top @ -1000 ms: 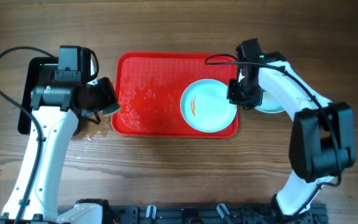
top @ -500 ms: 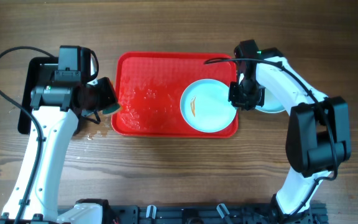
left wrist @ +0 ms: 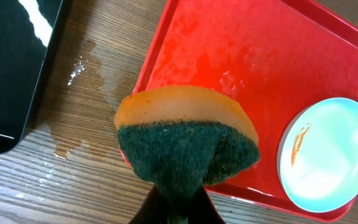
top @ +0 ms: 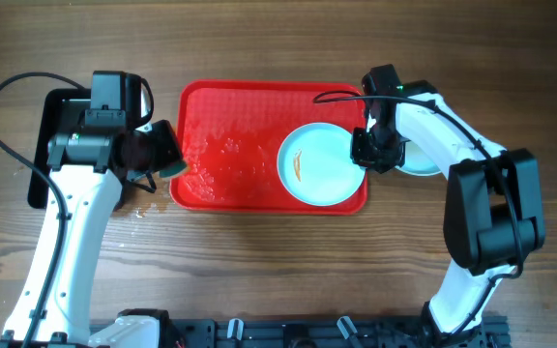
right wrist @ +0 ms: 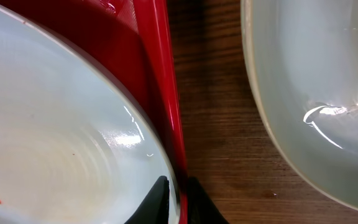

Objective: Clean dirty plates on tray and stack at the side
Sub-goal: 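Grip the last plate rim with the right gripper and drag it left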

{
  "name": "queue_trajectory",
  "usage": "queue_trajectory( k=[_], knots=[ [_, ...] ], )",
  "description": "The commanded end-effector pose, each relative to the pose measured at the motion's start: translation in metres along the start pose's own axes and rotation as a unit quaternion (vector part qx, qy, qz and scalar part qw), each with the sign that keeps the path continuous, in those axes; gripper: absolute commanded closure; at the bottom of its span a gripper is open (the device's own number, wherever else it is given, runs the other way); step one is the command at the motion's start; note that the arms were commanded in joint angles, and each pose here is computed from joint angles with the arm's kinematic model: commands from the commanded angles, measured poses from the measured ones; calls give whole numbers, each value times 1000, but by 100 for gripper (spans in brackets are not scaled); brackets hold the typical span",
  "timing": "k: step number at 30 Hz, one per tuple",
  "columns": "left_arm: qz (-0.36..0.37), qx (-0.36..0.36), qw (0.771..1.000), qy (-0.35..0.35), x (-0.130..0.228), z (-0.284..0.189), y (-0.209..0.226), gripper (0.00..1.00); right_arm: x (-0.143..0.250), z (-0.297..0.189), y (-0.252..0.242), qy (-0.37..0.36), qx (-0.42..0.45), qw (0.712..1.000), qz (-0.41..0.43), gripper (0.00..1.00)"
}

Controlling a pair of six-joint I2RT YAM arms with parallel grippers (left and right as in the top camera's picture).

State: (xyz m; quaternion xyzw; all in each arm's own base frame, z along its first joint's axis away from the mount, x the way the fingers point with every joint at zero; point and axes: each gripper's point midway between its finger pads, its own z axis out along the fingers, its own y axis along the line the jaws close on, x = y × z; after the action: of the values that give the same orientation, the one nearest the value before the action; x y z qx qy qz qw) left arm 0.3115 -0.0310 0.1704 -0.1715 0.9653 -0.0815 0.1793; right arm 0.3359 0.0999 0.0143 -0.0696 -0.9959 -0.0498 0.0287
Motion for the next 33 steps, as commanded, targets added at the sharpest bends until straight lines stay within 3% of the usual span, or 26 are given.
queue_trajectory(
  k=[1, 16, 21, 25, 29, 32, 33],
  knots=[
    [6, 5, 1000, 3, 1, 2, -1, 96, 4, 1, 10, 14, -23, 1000, -3, 88],
    [6, 6, 1000, 1, 0, 2, -1, 96, 2, -4, 27, 12, -51, 999, 0, 86],
    [6, 6, 1000, 2, 0, 2, -1, 96, 6, 24, 52, 9, -52, 999, -14, 82],
    [6, 6, 1000, 1, 0, 2, -2, 96, 10, 25, 97, -2, -106, 994, -41, 83],
    [6, 7, 1000, 0, -1, 2, -2, 96, 14, 29, 130, -37, -102, 993, -45, 81],
    [6, 10, 1000, 1, 0, 2, -3, 96, 10, 28, 142, -59, -104, 992, -25, 96],
    [8, 17, 1000, 3, 1, 2, -5, 96, 9, 30, 143, -62, -104, 992, -26, 96]
  ],
)
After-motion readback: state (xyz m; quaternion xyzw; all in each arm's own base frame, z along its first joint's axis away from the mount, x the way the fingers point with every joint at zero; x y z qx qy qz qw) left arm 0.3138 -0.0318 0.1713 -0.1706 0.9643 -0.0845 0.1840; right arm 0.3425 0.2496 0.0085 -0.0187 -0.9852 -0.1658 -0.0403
